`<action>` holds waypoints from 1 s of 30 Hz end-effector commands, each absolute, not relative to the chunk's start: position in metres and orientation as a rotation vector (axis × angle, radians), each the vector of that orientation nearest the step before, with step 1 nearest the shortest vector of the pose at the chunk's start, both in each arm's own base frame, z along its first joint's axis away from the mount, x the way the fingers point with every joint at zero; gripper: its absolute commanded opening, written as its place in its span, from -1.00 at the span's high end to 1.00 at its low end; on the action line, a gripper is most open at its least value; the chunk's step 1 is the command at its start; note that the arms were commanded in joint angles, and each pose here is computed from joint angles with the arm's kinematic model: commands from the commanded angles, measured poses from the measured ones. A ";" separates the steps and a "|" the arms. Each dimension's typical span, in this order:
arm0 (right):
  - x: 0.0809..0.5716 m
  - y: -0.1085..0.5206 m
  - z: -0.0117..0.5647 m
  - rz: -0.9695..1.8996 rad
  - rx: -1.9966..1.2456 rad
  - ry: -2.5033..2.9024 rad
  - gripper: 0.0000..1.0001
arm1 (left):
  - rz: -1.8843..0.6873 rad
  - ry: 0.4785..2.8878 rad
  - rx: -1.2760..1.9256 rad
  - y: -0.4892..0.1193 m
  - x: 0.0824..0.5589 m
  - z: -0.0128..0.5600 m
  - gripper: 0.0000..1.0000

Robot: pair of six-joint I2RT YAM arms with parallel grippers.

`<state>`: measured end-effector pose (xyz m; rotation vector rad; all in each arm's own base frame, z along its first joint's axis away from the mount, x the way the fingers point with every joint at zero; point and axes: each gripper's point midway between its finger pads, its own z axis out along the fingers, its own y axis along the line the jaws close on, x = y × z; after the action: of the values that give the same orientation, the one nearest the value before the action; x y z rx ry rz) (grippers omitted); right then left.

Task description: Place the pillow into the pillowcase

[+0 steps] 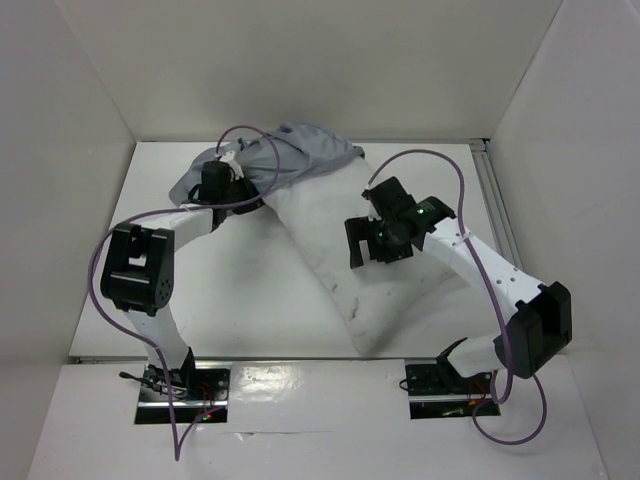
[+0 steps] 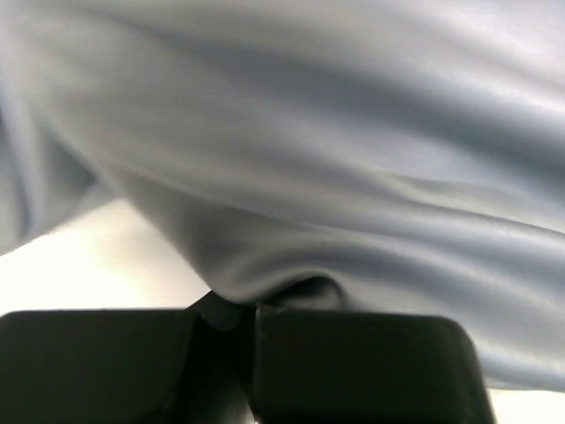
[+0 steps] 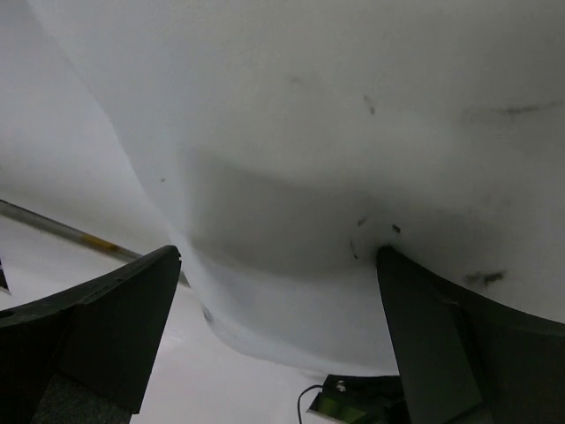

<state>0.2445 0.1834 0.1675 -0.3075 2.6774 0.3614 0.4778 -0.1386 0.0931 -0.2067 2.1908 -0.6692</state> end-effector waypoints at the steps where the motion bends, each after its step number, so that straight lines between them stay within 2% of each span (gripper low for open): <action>1: 0.253 0.207 0.163 0.528 -0.213 2.631 -1.00 | -0.746 2.078 -0.021 -0.167 0.461 0.153 1.00; 3: 0.281 0.226 0.161 0.588 -0.189 2.528 -0.94 | -0.789 2.100 0.021 -0.182 0.450 0.153 1.00; 4: 0.291 0.230 0.159 0.586 -0.167 2.505 -0.31 | -0.828 2.094 0.057 -0.192 0.447 0.161 1.00; 6: 0.328 0.240 0.170 0.548 -0.135 2.424 0.73 | -0.880 2.104 0.118 -0.215 0.436 0.166 1.00; 7: 0.342 0.238 0.176 0.527 -0.094 2.403 1.00 | -0.927 2.107 0.147 -0.227 0.430 0.175 1.00; 10: 0.396 0.229 0.240 0.537 0.051 2.212 1.00 | -1.023 2.092 0.270 -0.268 0.411 0.199 1.00; 11: 0.408 0.226 0.284 0.606 0.084 2.081 1.00 | -1.053 2.095 0.311 -0.282 0.401 0.202 1.00; 14: 0.417 0.197 0.350 0.663 0.173 1.869 1.00 | -1.122 2.067 0.349 -0.293 0.386 0.226 1.00; 16: 0.416 0.179 0.364 0.644 0.220 1.822 1.00 | -1.134 2.021 0.368 -0.292 0.380 0.245 1.00; 19: 0.408 0.159 0.349 0.605 0.258 1.832 1.00 | -1.103 2.046 0.362 -0.283 0.376 0.245 1.00; 23: 0.406 0.150 0.271 0.592 0.286 1.983 1.00 | -1.164 2.080 0.372 -0.284 0.368 0.240 1.00; 24: 0.405 0.155 0.237 0.602 0.276 2.045 1.00 | -1.190 2.060 0.379 -0.287 0.368 0.248 1.00; 28: 0.405 0.160 0.181 0.597 0.309 2.168 1.00 | -1.350 2.003 0.423 -0.300 0.357 0.274 1.00; 30: 0.405 0.162 0.192 0.610 0.285 2.151 1.00 | -1.366 1.956 0.452 -0.298 0.354 0.298 1.00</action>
<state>0.3955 0.1376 0.1636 0.3296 2.2395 0.4648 0.3709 -0.2759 0.2114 0.2692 2.1904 -1.1599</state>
